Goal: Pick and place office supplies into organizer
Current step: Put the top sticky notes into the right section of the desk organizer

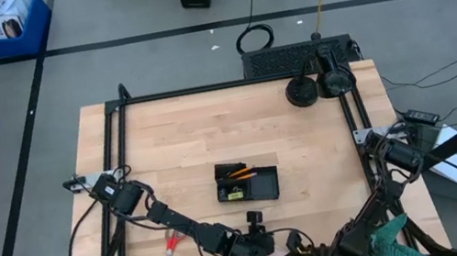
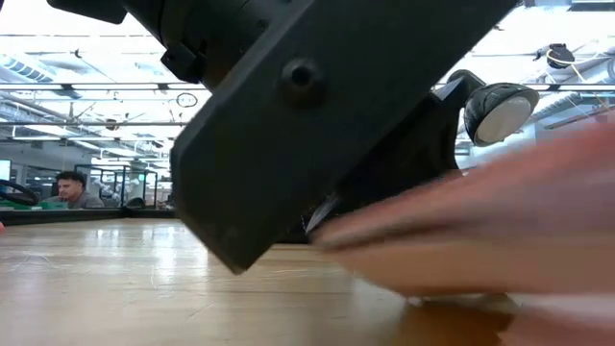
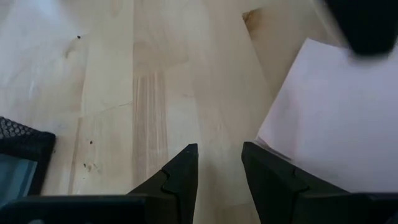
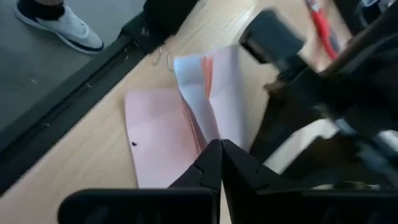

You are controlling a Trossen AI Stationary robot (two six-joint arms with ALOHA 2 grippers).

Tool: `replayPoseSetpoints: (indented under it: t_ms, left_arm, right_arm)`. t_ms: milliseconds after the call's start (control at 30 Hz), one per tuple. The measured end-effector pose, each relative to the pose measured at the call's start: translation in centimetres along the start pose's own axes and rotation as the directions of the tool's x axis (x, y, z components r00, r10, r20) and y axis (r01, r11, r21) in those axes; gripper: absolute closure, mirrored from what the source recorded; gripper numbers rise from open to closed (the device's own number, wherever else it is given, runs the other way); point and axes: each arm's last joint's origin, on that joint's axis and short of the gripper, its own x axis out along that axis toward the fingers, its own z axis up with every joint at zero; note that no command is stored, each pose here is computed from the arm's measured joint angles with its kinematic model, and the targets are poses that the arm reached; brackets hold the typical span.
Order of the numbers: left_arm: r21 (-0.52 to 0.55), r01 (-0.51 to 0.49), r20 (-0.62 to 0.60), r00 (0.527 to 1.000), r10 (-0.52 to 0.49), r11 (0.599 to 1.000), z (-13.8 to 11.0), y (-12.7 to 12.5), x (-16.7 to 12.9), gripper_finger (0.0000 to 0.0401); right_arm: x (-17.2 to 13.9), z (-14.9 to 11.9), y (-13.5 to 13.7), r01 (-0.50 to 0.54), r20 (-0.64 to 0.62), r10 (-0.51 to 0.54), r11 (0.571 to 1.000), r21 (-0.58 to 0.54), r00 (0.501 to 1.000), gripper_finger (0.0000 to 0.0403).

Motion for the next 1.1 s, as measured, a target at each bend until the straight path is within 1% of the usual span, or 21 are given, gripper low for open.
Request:
replayPoseSetpoints:
  t_ms: [133, 233, 400, 567, 700, 833, 900, 1033, 1100]
  left_arm:
    - [0.060, -0.007, 0.001, 1.000, 0.006, 0.998, 0.0, 0.0, 0.0, 0.0265]
    - [0.090, -0.014, 0.002, 1.000, 0.014, 0.996, 0.0, 0.1, 0.0, 0.0265]
    - [0.118, -0.044, -0.015, 0.999, 0.046, 0.992, -0.1, 0.2, -0.2, 0.0265]
    - [0.137, -0.093, -0.095, 0.990, 0.107, 0.986, -0.4, 0.8, -1.2, 0.0265]
    - [0.135, -0.119, -0.167, 0.976, 0.141, 0.984, -0.5, 1.5, -2.5, 0.0265]
    - [0.106, -0.164, -0.209, 0.960, 0.184, 0.981, -0.5, 2.1, -3.7, 0.0265]
    - [0.071, -0.183, -0.211, 0.958, 0.195, 0.980, -0.3, 2.3, -4.0, 0.0265]
    - [0.033, -0.197, -0.250, 0.948, 0.199, 0.980, -0.6, 2.4, -4.4, 0.0265]
    - [0.032, -0.202, -0.271, 0.941, 0.203, 0.979, -0.9, 2.3, -4.6, 0.0265]
  right_arm:
    - [-1.6, 1.5, -0.5, 0.025, -0.067, -0.027, 0.999, -0.030, 0.997, 0.0402]
    - [-2.6, 2.3, -0.7, 0.053, -0.091, -0.056, 0.998, -0.040, 0.994, 0.0403]
    - [-3.3, 2.1, -0.8, 0.056, -0.151, -0.062, 0.998, -0.039, 0.987, 0.0403]
    - [-4.1, 1.5, -1.0, 0.092, -0.229, -0.101, 0.994, -0.051, 0.968, 0.0403]
    - [-4.6, 1.6, -1.6, 0.143, -0.251, -0.157, 0.987, -0.073, 0.955, 0.0403]
    - [-5.1, 2.4, -2.2, 0.178, -0.244, -0.196, 0.980, -0.091, 0.950, 0.0403]
    - [-5.4, 2.8, -2.6, 0.199, -0.241, -0.220, 0.974, -0.107, 0.945, 0.0403]
    - [-5.7, 2.9, -3.7, 0.253, -0.269, -0.279, 0.959, -0.130, 0.922, 0.0403]
    - [-5.6, 2.8, -4.4, 0.282, -0.289, -0.311, 0.949, -0.138, 0.905, 0.0403]
